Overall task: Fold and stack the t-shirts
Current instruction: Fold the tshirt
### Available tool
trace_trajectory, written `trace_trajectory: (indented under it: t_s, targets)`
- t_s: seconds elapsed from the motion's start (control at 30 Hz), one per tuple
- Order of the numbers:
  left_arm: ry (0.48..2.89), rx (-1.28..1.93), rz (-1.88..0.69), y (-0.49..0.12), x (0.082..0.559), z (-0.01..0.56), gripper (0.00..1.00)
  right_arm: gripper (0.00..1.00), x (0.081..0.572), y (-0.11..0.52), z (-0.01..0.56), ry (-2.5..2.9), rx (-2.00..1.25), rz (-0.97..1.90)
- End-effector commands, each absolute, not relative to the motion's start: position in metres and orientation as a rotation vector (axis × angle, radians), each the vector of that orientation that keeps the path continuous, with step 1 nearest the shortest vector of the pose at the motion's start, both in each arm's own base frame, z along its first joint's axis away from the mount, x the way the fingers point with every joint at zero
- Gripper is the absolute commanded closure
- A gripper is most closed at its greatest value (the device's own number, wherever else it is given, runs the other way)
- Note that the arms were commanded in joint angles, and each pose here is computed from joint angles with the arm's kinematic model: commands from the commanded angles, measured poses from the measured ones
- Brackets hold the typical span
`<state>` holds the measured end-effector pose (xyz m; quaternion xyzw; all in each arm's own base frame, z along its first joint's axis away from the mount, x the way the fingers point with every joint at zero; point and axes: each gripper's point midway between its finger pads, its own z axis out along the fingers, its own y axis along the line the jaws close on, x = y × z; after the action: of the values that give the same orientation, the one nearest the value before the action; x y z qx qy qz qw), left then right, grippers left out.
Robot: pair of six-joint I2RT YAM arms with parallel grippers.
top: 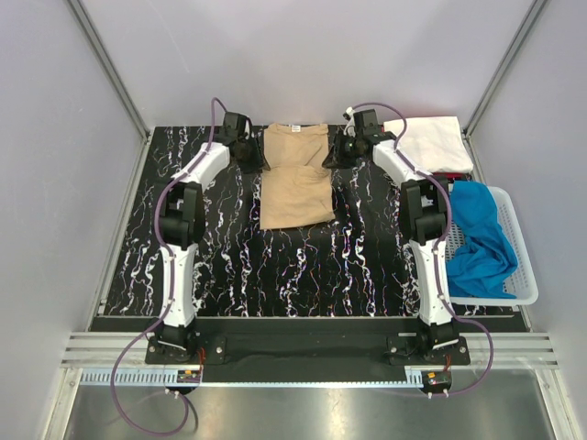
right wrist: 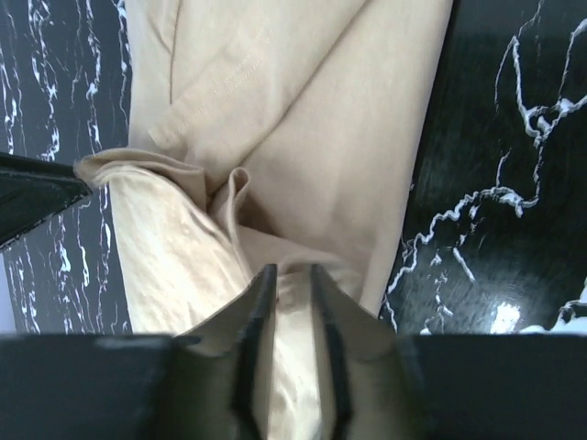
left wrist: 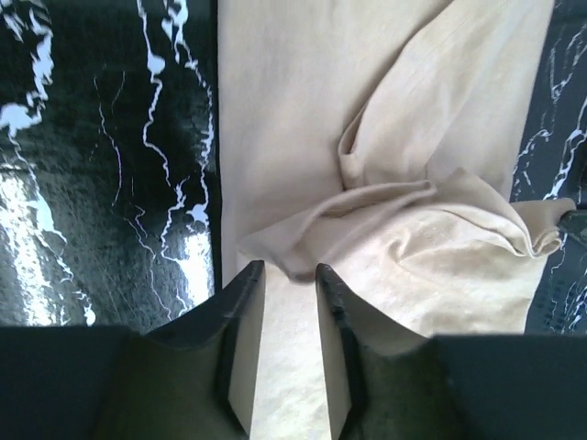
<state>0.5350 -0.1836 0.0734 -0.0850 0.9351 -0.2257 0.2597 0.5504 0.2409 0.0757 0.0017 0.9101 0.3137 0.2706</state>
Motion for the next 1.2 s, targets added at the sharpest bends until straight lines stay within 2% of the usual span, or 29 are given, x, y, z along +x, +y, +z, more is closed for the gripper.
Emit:
trace_trajectory:
  t_s: [0.0, 0.1, 0.23, 0.43, 0.63, 0.77, 1.07, 1.17]
  targets:
    - [2.421, -0.178, -0.581, -0.177, 0.553, 0.115, 0.64, 0.69, 0.566, 0.240, 0.111, 2.367, -0.093, 0.867]
    - [2.413, -0.214, -0.486, -0.162, 0.541, 0.126, 0.63, 0.55, 0.563, 0.232, 0.121, 2.376, -0.115, 0.835]
    - [2.414, -0.194, -0.432, -0.164, 0.522, 0.130, 0.60, 0.51, 0.550, 0.224, 0.126, 2.397, -0.143, 0.823]
    - [2.450, -0.094, -0.597, -0.193, 0.519, 0.111, 0.62, 0.54, 0.532, 0.224, 0.106, 2.465, -0.195, 0.841]
    - [2.499, -0.099, -0.547, -0.185, 0.530, 0.075, 0.62, 0.56, 0.532, 0.227, 0.076, 2.509, -0.205, 0.875]
    - [2.542, -0.132, -0.531, -0.174, 0.531, 0.053, 0.62, 0.60, 0.539, 0.226, 0.070, 2.510, -0.200, 0.870]
    - [2.538, -0.130, -0.529, -0.170, 0.542, 0.047, 0.62, 0.59, 0.560, 0.221, 0.065, 2.497, -0.194, 0.829]
    - [2.542, -0.135, -0.531, -0.169, 0.543, 0.043, 0.62, 0.65, 0.567, 0.220, 0.061, 2.488, -0.194, 0.823]
